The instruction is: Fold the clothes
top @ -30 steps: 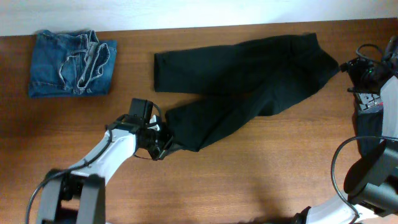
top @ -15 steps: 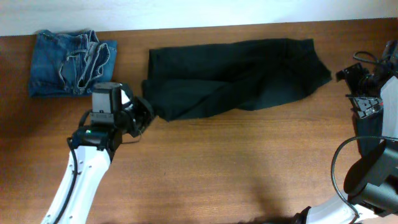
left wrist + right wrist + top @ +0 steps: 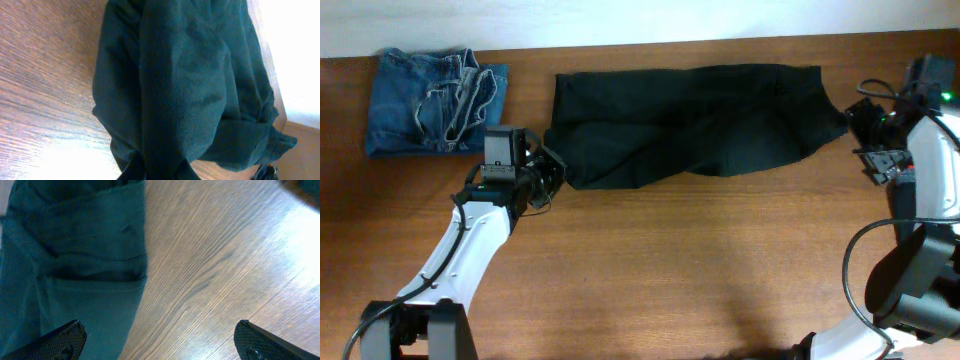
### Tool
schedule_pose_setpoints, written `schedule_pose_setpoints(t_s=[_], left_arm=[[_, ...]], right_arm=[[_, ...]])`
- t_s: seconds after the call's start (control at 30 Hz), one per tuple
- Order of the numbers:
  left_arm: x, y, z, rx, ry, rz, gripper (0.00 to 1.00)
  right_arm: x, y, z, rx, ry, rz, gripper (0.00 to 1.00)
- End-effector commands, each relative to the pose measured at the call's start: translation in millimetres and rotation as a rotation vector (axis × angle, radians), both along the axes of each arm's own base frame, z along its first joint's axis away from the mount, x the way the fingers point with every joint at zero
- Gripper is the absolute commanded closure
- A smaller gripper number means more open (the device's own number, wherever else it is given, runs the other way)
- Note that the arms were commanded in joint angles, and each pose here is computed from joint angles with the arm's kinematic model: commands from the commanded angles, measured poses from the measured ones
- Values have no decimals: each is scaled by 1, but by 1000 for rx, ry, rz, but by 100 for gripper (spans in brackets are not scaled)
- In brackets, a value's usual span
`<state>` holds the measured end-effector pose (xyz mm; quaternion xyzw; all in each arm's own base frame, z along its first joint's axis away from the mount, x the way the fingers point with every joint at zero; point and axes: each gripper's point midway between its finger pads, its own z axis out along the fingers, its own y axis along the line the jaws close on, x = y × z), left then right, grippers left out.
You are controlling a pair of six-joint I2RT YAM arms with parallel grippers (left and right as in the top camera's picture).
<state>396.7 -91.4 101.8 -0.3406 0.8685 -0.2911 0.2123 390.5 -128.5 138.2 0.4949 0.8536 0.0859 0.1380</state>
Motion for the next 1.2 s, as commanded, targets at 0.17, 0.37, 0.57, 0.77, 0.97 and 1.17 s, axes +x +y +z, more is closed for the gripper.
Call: schedule_pose_setpoints(t_s=[0.17,0.37,0.57,0.77,0.97,1.17], left_arm=[[21,31,9,18,-32,254,99],[21,31,8,32,-38,236,94],[18,31,6,38,-24,235,92],[18,31,5,74,-37,192,46],[17,35,4,171,-68,101,1],[-18,101,-1,298,82,180,1]], right_arm=[[40,108,26,-6,-126,234,0],[52,232,35,-198,-269,943,1],[44,311,22,-486,-379,1674,1],[38,335,-6,-520,-362,1870,1],[30,360,-11,-533,-385,1951,1],[6,399,-11,-628,-378,2074,1]])
